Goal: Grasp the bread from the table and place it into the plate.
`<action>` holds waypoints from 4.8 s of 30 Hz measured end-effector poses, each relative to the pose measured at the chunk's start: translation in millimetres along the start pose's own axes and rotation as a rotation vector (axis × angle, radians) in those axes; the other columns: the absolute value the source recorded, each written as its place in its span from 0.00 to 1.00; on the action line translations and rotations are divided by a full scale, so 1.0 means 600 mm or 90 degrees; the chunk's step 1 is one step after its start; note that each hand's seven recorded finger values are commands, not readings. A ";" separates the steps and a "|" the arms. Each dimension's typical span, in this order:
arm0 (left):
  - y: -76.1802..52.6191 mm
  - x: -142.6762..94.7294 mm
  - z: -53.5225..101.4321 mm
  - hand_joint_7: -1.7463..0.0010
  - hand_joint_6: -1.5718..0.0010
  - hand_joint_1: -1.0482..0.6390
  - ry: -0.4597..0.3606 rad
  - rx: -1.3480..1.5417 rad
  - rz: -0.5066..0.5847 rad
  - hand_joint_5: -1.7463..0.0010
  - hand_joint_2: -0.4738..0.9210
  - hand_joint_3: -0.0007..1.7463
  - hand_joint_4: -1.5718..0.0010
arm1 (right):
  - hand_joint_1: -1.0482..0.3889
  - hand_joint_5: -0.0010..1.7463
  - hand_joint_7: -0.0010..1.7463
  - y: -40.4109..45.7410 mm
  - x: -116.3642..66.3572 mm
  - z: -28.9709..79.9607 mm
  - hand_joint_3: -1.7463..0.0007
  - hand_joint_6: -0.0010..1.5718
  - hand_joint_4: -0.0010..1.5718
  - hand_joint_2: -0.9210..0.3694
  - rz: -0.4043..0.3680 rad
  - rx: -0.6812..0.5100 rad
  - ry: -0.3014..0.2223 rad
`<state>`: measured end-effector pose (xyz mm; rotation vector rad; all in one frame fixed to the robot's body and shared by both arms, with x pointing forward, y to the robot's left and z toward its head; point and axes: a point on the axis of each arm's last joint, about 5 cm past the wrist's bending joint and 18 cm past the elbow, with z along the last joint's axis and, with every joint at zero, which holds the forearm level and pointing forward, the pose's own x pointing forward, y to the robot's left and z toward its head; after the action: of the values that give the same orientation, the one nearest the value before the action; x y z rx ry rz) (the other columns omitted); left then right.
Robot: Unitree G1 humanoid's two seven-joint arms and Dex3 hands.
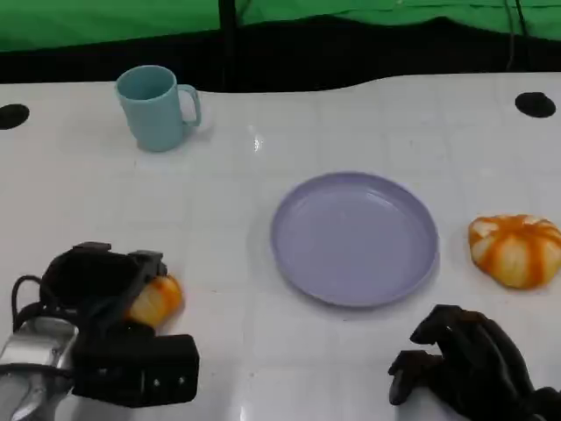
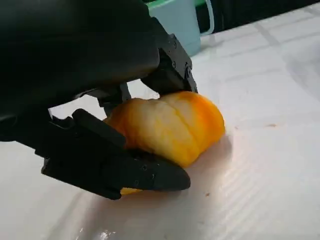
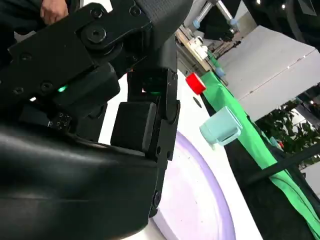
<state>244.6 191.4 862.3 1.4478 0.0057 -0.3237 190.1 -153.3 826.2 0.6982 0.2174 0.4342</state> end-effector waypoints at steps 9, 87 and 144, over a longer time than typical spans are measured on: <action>-0.019 -0.007 0.004 0.14 0.65 0.47 -0.004 -0.044 0.079 0.00 0.76 0.57 0.57 | 0.01 0.41 0.20 -0.002 0.003 -0.001 1.00 1.00 1.00 0.16 -0.001 0.004 0.002; 0.101 0.140 0.236 0.46 0.55 0.45 -0.347 -0.147 0.035 0.08 1.00 0.25 0.60 | 0.00 0.43 0.22 0.000 0.006 -0.010 0.99 1.00 1.00 0.16 0.002 -0.002 0.006; 0.147 0.123 0.194 0.97 0.82 0.15 -0.381 -0.059 -0.092 0.74 1.00 0.22 0.89 | 0.00 0.43 0.22 0.006 -0.005 -0.015 1.00 1.00 1.00 0.15 -0.002 -0.010 -0.001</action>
<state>312.7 70.2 948.2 1.2150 -0.3563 -0.8544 183.2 -147.0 822.0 0.6826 0.2140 0.4325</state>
